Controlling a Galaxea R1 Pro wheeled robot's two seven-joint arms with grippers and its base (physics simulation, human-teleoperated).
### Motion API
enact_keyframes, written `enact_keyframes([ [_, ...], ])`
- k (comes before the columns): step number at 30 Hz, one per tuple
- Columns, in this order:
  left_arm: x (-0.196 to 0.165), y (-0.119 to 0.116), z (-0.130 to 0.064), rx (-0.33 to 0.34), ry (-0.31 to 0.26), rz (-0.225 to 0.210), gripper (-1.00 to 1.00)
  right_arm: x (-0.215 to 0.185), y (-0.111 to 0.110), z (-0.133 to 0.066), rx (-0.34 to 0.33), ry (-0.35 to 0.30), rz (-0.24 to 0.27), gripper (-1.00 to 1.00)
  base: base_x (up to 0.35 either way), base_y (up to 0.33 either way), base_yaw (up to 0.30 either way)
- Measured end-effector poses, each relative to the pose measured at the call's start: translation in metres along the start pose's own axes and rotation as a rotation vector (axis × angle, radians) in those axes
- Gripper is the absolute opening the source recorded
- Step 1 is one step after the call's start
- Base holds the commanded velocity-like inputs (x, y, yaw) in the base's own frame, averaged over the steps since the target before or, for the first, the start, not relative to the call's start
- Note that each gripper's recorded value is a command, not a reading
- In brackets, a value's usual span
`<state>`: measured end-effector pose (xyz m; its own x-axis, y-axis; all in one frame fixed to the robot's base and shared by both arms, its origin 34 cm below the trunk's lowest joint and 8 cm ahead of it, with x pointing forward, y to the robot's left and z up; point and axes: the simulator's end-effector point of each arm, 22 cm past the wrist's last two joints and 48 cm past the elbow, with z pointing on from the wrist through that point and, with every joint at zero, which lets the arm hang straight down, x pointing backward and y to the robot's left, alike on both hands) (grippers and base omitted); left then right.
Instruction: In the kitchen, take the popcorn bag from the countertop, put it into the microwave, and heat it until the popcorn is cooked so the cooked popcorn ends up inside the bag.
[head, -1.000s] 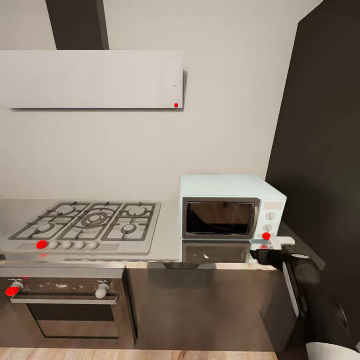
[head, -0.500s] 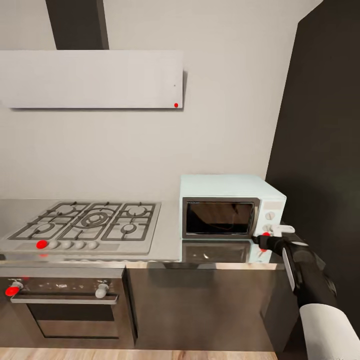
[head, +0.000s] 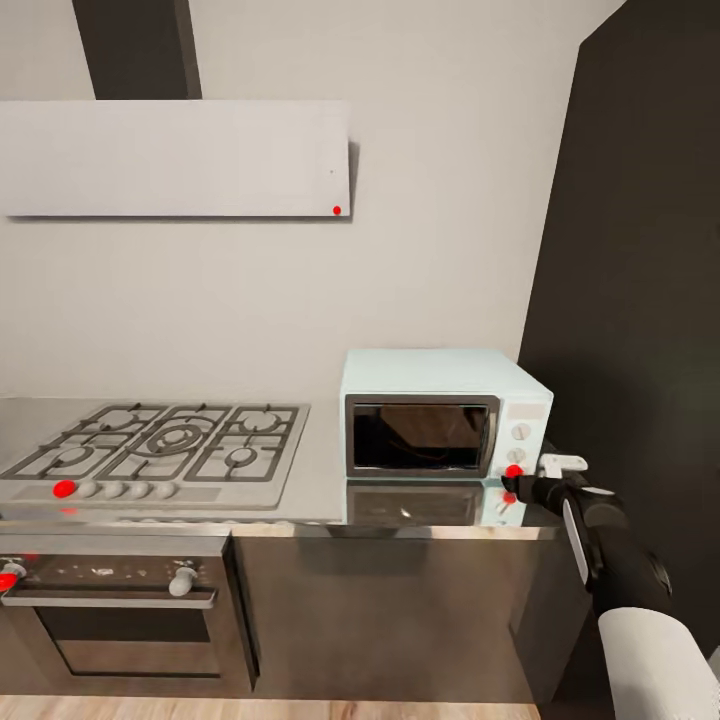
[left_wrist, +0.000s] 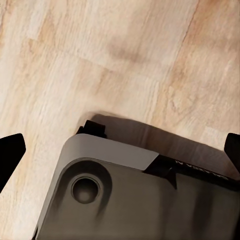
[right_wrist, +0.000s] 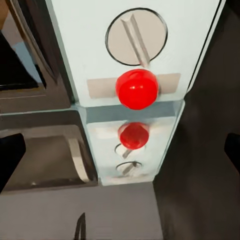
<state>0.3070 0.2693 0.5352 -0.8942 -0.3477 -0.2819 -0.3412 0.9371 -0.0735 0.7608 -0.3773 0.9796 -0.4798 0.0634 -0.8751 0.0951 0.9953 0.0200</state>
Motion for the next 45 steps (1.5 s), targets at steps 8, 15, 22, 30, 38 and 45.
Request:
enact_keyframes([
  [8, 0.0, 0.001, 0.0, -0.001, -0.001, -0.004, 1.0, 0.028, 0.011, 0.011, -0.018, 0.059, 0.008, 1.0, 0.0, -0.001, 0.0],
  [15, 0.0, 0.0, 0.0, 0.0, 0.0, -0.004, 1.0, 0.021, 0.012, 0.014, -0.029, 0.002, -0.009, 1.0, 0.0, 0.0, 0.0],
  [22, 0.001, -0.001, 0.0, 0.0, 0.002, 0.001, 1.0, 0.021, 0.008, 0.015, -0.022, -0.003, -0.016, 1.0, 0.002, -0.053, 0.0],
  [30, 0.0, 0.0, 0.0, -0.001, 0.001, -0.006, 1.0, 0.022, 0.008, 0.015, -0.02, -0.002, -0.019, 1.0, 0.029, -0.099, 0.0],
  [38, 0.0, 0.0, 0.0, -0.001, 0.0, -0.006, 1.0, 0.022, 0.009, 0.015, -0.023, -0.002, -0.019, -1.0, 0.0, 0.0, 0.0],
  [45, 0.0, 0.0, 0.0, -0.002, 0.0, -0.006, 1.0, 0.022, 0.006, 0.015, -0.019, -0.001, -0.02, -1.0, 0.0, 0.0, 0.0],
])
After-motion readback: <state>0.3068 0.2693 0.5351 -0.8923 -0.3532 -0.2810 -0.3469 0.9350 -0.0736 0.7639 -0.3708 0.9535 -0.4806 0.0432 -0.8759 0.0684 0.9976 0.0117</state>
